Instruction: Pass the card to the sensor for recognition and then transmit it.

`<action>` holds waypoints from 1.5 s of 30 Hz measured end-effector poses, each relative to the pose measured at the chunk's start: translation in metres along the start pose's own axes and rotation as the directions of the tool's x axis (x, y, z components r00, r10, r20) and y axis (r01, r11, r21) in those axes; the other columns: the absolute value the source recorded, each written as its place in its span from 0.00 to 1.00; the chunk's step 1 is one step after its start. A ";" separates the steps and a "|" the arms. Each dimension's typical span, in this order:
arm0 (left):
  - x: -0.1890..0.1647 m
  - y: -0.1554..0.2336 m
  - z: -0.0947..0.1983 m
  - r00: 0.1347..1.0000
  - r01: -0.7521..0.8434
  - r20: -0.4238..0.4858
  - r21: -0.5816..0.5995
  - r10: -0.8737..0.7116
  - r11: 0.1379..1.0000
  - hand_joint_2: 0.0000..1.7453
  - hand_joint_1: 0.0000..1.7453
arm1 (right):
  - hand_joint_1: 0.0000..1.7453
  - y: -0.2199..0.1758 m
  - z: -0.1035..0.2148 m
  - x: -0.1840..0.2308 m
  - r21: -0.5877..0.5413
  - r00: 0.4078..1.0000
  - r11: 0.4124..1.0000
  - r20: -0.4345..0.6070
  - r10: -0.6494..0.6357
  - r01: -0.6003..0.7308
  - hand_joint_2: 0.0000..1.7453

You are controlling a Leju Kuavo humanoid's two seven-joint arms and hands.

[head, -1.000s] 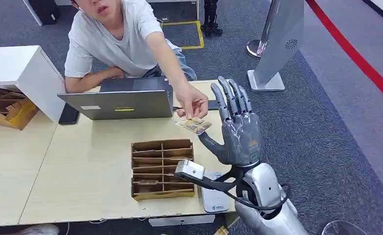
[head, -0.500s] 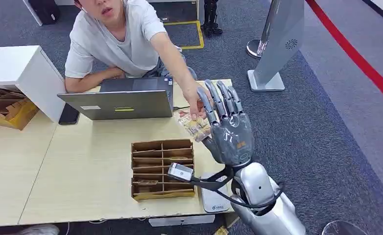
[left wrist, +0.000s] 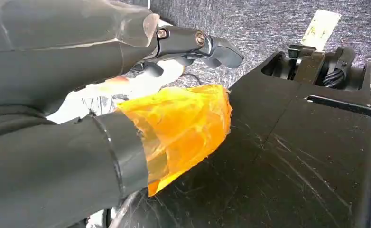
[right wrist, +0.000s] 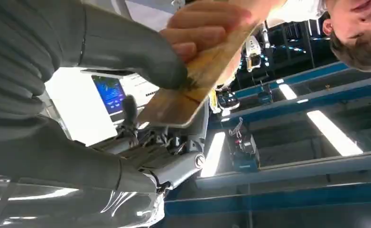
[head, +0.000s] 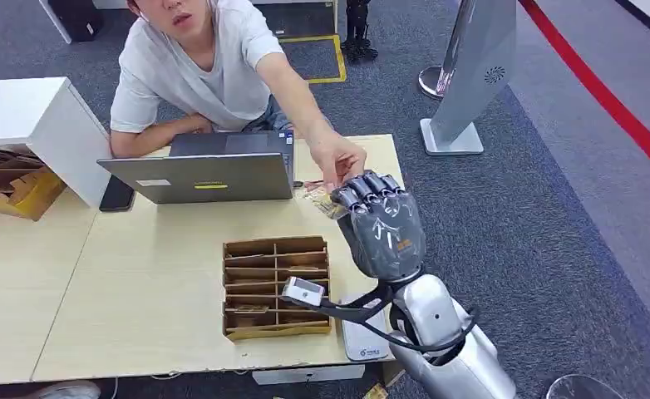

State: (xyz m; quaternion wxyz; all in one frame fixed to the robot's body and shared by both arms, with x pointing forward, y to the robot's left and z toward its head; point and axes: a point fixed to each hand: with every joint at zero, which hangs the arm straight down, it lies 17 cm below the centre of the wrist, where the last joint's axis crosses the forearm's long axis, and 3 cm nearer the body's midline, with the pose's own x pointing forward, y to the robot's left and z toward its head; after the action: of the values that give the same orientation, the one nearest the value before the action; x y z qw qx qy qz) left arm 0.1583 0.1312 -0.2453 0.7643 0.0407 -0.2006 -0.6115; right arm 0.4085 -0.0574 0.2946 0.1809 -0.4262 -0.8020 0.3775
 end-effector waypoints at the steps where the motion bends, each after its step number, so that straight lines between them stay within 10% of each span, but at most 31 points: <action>1: 0.000 0.000 0.000 1.000 0.000 0.000 0.000 0.000 1.000 0.00 0.00 | 1.00 0.000 -0.001 0.000 -0.001 1.000 1.000 0.001 0.000 0.000 1.00; 16: 0.000 0.000 0.000 1.000 0.000 -0.002 0.000 0.000 1.000 0.00 0.00 | 1.00 -0.003 -0.001 0.002 -0.009 1.000 0.999 0.002 -0.031 0.031 1.00; 28: -0.002 0.001 0.000 1.000 -0.009 -0.012 0.005 0.009 1.000 0.00 0.00 | 1.00 -0.005 0.005 0.021 0.086 0.912 0.909 -0.057 -0.405 0.409 1.00; 32: -0.003 0.000 0.000 1.000 -0.017 -0.018 0.006 0.017 1.000 0.00 0.00 | 1.00 0.010 0.016 0.035 0.184 0.812 0.791 -0.120 -0.571 0.583 1.00; 38: -0.004 -0.001 0.000 1.000 -0.023 -0.021 0.005 0.023 1.000 0.00 0.00 | 1.00 0.017 0.042 0.071 0.266 0.489 0.429 -0.231 -0.841 0.863 1.00; 45: -0.004 -0.001 0.000 0.999 -0.026 -0.022 0.006 0.026 1.000 0.00 0.00 | 1.00 0.020 0.059 0.082 0.283 0.374 0.295 -0.283 -0.883 0.913 1.00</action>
State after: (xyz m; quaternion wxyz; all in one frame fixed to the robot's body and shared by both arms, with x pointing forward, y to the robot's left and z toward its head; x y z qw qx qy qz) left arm 0.1565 0.1343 -0.2466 0.7741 0.0468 -0.1945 -0.6006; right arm 0.3366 -0.0099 0.2386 0.4710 0.1280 -0.8002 0.3484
